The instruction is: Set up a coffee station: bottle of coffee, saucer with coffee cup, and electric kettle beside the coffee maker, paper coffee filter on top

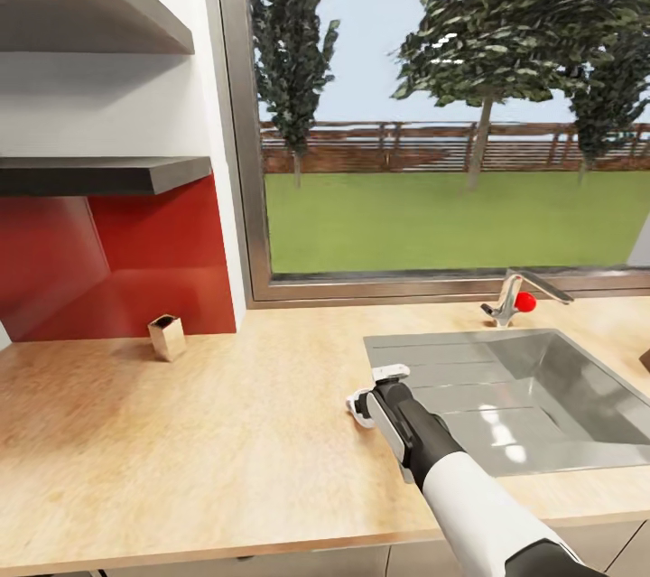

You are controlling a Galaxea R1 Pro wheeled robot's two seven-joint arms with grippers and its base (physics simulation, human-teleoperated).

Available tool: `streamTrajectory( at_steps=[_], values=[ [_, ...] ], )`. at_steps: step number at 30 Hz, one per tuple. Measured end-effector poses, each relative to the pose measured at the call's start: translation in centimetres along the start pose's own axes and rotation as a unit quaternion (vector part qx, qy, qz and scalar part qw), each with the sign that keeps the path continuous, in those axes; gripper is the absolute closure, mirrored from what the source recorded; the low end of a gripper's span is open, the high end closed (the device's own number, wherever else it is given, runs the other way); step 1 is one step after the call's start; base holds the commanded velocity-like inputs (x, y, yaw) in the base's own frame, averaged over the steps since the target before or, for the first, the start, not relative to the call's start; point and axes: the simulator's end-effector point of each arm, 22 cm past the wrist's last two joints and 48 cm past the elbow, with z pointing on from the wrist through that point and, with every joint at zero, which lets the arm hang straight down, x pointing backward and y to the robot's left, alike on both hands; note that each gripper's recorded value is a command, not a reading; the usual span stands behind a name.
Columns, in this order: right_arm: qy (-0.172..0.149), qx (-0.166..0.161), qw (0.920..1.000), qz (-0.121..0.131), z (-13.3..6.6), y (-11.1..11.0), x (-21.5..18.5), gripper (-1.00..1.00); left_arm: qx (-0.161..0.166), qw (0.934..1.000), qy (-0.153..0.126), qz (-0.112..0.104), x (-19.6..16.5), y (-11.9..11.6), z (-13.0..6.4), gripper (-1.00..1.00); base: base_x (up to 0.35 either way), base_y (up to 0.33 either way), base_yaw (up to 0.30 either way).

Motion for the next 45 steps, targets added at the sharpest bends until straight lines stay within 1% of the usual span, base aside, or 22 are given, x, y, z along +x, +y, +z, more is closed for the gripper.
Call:
streamTrajectory(
  at_steps=[18, 26, 38, 39, 42, 45],
  values=[
    [0.002, -0.001, 1.0000, -0.001, 0.1, 0.0, 0.2, -1.00, 0.000, 1.0000, 0.000, 0.000, 0.0, 0.0, 0.0, -1.00, 0.002, 0.001, 0.000],
    [0.017, 0.001, 0.9998, -0.004, 0.6, 0.0, 1.4, -1.00, 0.000, 1.0000, 0.000, 0.000, 0.0, 0.0, 0.0, -1.00, 0.000, 0.000, 0.000],
    [0.019, 0.001, 0.9998, -0.005, 0.7, 0.0, 1.6, -1.00, 0.000, 1.0000, 0.000, 0.000, 0.0, 0.0, 0.0, -1.00, 0.000, 0.000, 0.000],
    [0.019, 0.001, 0.9998, -0.005, 0.7, 0.0, 1.6, 1.00, 0.000, 1.0000, 0.000, 0.000, 0.0, 0.0, 0.0, -1.00, 0.000, 0.000, 0.000],
    [0.019, 0.001, 0.9998, -0.005, 0.7, 0.0, 1.6, 1.00, 0.000, 1.0000, 0.000, 0.000, 0.0, 0.0, 0.0, -1.00, 0.000, 0.000, 0.000],
    [0.015, 0.011, 0.9997, -0.016, 0.5, -0.4, 1.4, 1.00, 0.000, 1.0000, 0.000, 0.000, 0.0, 0.0, 0.0, -1.00, 0.000, 0.000, 0.000]
  ],
)
